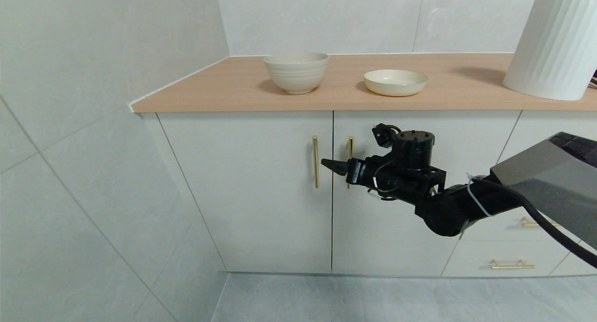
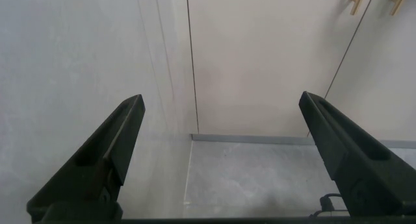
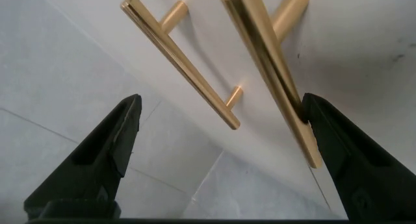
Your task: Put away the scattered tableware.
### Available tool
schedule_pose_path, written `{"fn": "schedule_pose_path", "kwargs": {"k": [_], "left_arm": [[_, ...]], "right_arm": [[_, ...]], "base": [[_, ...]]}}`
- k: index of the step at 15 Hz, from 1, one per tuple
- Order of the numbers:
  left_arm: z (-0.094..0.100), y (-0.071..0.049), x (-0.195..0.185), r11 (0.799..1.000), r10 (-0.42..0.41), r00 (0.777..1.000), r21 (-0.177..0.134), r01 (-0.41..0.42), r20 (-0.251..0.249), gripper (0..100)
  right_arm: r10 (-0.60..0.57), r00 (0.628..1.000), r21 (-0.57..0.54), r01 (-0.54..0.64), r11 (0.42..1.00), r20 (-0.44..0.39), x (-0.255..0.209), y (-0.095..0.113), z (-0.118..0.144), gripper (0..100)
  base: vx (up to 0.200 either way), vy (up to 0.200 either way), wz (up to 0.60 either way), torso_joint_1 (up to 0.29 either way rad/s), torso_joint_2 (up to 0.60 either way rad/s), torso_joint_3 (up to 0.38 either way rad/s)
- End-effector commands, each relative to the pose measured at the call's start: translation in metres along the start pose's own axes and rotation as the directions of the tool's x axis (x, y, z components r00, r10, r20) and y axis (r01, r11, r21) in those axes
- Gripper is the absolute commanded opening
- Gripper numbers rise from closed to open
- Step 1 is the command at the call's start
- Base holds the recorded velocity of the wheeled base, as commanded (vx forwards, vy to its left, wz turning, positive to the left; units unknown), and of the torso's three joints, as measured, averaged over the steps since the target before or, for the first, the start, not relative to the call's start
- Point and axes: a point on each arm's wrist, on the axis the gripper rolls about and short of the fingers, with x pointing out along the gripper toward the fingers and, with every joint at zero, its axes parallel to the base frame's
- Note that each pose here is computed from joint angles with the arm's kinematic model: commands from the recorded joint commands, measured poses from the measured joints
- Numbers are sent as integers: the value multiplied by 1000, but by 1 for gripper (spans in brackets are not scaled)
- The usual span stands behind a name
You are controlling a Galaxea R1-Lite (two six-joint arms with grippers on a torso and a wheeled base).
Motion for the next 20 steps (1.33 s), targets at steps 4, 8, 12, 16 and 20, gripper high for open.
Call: {"fn": "schedule_pose_path", "kwargs": {"k": [4, 8, 12, 16, 20], "left_arm": [[0, 0, 0, 1000, 1, 1000, 0, -1, 0, 100], [0, 0, 0, 1000, 1, 1000, 0, -1, 0, 100], [0, 0, 0, 1000, 1, 1000, 0, -1, 0, 100], [0, 0, 0, 1000, 1, 1000, 0, -1, 0, 100], [0, 0, 0, 1000, 1, 1000, 0, -1, -1, 100]], "right_arm": [[25, 1000, 50, -25, 998, -10, -1, 8, -1, 100], [56, 998, 91, -53, 994, -21, -5, 13, 0, 100], [146, 985, 108, -136, 985, -96, -31, 26, 0, 100], [221, 962, 126, -202, 971, -160, -78, 41, 1, 100], [275, 937, 154, -245, 957, -216, -131, 52, -5, 100]], "base": [[0, 0, 0, 0, 0, 0], [0, 0, 0, 0, 0, 0], [0, 0, 0, 0, 0, 0], [0, 0, 0, 0, 0, 0], [0, 0, 0, 0, 0, 0]]}}
